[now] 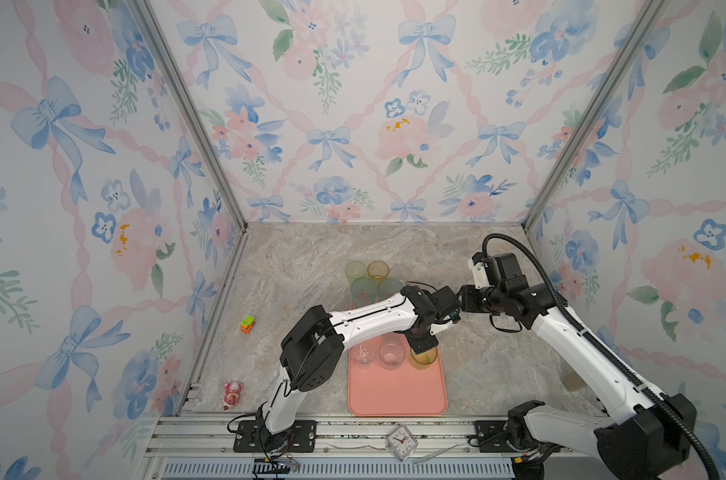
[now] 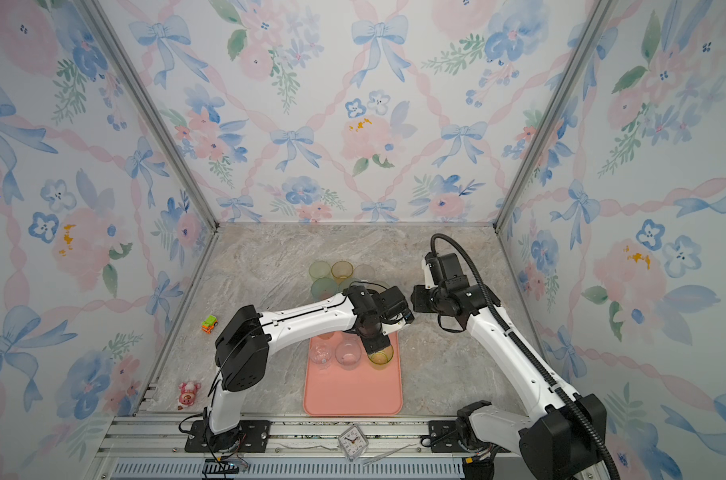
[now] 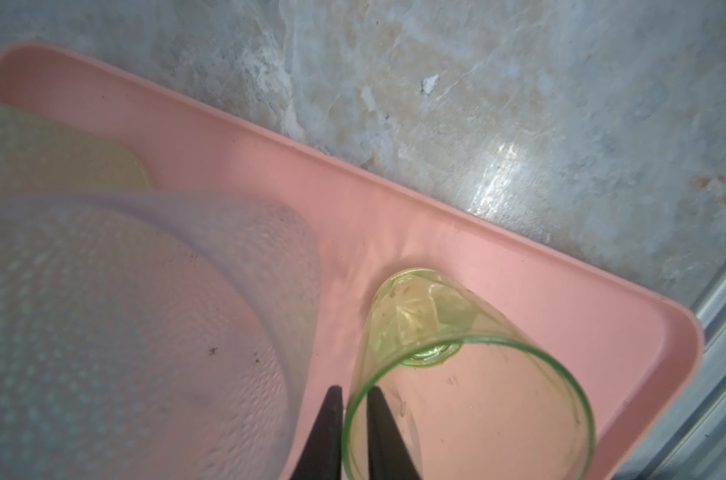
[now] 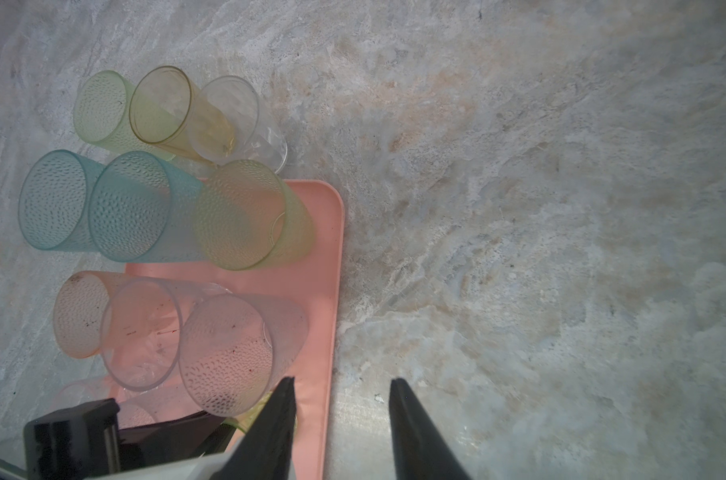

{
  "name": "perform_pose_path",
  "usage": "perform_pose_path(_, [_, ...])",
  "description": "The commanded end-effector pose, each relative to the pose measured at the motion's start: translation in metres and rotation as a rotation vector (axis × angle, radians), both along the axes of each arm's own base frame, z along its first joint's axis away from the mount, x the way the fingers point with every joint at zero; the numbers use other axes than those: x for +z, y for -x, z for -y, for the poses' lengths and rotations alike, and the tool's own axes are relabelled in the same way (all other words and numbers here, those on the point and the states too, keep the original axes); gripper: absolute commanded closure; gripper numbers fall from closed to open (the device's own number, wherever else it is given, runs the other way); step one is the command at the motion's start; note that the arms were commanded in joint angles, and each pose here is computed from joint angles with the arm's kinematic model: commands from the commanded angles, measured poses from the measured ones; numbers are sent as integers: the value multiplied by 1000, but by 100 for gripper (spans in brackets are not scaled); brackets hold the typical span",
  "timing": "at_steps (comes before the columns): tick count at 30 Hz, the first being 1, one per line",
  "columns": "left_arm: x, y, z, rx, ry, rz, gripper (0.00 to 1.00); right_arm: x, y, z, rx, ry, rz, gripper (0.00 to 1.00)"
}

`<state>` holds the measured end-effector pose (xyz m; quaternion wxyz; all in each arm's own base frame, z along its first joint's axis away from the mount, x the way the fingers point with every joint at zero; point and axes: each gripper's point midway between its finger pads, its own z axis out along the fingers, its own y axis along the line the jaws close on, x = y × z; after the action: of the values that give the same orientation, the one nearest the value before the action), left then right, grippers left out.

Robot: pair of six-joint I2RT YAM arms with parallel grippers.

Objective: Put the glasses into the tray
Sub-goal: 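Lower the green cup onto the tray's near corner and open the left gripper, then raise the left gripper away while the right gripper reaches the clear cup beyond the tray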

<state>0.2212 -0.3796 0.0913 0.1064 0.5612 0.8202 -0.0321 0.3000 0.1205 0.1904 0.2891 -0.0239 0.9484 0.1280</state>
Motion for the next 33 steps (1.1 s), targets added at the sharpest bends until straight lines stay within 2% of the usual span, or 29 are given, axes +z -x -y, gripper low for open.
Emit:
perform_pose_path(1, [28, 7, -5, -21, 28, 13, 85, 3, 3, 3, 2, 0, 1, 59])
perform_pose_path(7, [49, 15, -11, -37, 75, 9, 86, 4, 3, 3, 4, -2, 0, 59])
perform_pose_path(11, [92, 3, -14, -5, 182, 57, 86, 9, -2, 1, 16, 2, 5, 59])
perform_pose_path(16, [152, -53, -41, 169, 289, 197, 85, 22, -17, -5, 34, 5, 31, 59])
perform_pose_path(21, [180, -102, -74, 359, 378, 269, 85, 30, -39, -15, 64, 11, 42, 59])
perform_pose_path(28, [180, -148, -127, 596, 463, 331, 82, 29, -80, -35, 119, 5, 23, 60])
perform_pose_path(33, [169, -165, -168, 744, 536, 352, 82, 10, -110, -53, 177, 7, -45, 63])
